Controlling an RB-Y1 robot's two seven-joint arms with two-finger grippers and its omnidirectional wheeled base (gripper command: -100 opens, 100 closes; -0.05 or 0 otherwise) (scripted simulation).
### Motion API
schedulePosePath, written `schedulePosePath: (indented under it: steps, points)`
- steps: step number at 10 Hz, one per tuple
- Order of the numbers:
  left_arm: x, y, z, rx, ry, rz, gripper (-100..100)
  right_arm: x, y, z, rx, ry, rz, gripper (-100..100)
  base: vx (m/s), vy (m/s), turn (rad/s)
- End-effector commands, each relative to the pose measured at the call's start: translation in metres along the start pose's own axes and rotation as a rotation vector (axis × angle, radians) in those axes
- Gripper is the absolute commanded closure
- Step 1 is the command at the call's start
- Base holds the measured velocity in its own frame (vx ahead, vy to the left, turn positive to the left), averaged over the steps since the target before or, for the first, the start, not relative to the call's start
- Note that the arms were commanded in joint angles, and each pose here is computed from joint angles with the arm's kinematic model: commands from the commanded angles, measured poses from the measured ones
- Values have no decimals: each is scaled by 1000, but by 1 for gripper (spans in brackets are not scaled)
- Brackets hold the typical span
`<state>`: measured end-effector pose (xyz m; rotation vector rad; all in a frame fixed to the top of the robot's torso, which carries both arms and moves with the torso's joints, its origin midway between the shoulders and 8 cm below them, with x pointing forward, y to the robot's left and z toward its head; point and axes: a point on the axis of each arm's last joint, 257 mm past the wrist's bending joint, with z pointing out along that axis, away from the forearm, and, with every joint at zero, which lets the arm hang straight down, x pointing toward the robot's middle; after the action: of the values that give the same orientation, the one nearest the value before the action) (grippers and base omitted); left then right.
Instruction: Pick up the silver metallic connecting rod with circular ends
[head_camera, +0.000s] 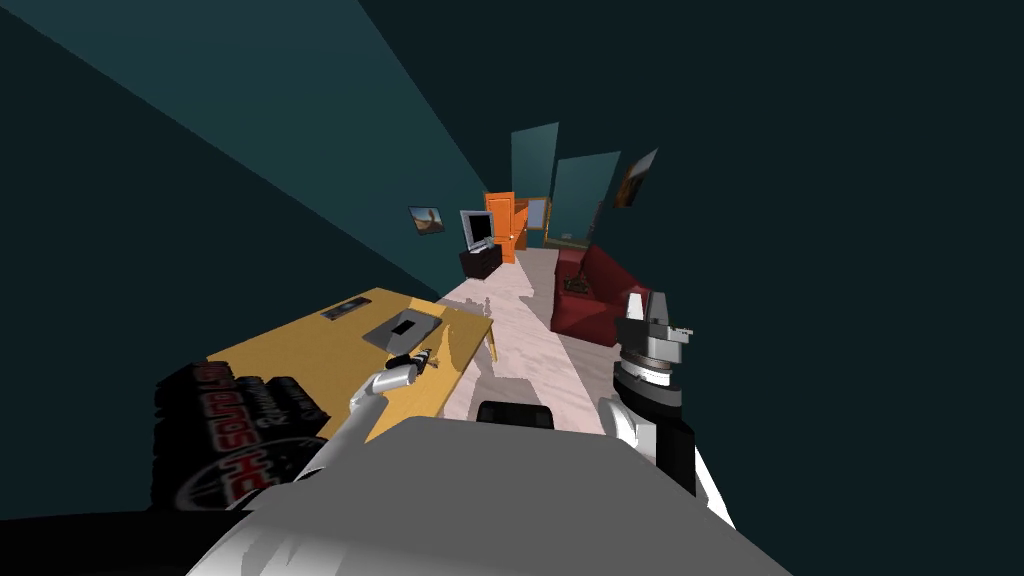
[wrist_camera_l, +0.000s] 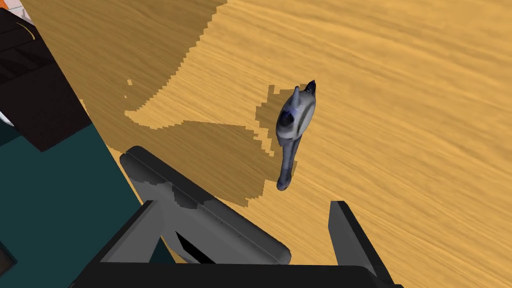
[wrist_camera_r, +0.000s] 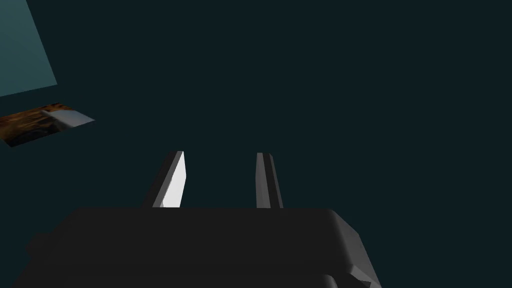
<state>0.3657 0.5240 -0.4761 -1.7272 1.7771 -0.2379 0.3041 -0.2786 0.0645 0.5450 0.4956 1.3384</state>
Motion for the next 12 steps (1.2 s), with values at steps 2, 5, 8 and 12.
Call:
schedulePosePath:
  steps: [2, 5, 8, 12]
  points:
    - [-4, 24, 3, -88, 13, -8, -100, 0, 0, 0, 0, 0, 0, 0, -25, 42, -234]
    - [-13, 50, 6, -193, 29, -25, -100, 0, 0, 0, 0, 0, 0, 0, -32, 45, -200]
    - [-14, 67, 5, -266, 49, -35, -100, 0, 0, 0, 0, 0, 0, 0, -30, 39, -176]
    - [-21, 98, -2, -402, 87, -63, -100, 0, 0, 0, 0, 0, 0, 0, -42, 46, -215]
